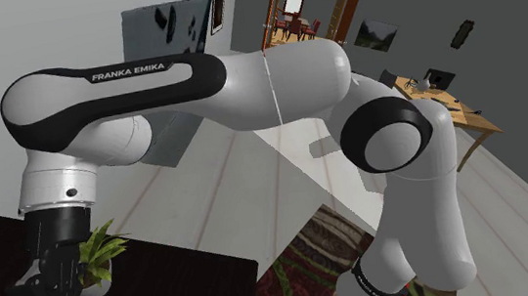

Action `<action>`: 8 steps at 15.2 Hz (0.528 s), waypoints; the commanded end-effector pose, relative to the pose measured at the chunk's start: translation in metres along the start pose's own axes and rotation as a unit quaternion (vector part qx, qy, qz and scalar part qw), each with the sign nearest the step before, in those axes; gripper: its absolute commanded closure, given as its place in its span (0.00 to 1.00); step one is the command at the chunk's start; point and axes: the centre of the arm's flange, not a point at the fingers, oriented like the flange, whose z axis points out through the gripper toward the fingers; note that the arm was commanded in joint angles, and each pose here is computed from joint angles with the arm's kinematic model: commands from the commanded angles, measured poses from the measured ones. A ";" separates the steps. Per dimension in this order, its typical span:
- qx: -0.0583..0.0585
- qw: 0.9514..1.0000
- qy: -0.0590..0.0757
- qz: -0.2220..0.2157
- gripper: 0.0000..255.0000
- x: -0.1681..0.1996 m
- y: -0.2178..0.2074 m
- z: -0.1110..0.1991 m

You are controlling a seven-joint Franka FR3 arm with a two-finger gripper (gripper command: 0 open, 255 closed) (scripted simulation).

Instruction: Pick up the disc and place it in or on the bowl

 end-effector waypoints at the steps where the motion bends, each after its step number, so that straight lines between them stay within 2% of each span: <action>1: 0.000 1.000 0.000 0.000 1.00 0.000 0.000 0.000; 3: 0.000 1.000 0.000 0.000 1.00 0.000 0.000 0.000; 4: 0.000 1.000 0.000 0.000 0.00 0.000 0.000 0.000; 8: 0.000 1.000 0.000 0.000 0.00 0.000 0.001 0.000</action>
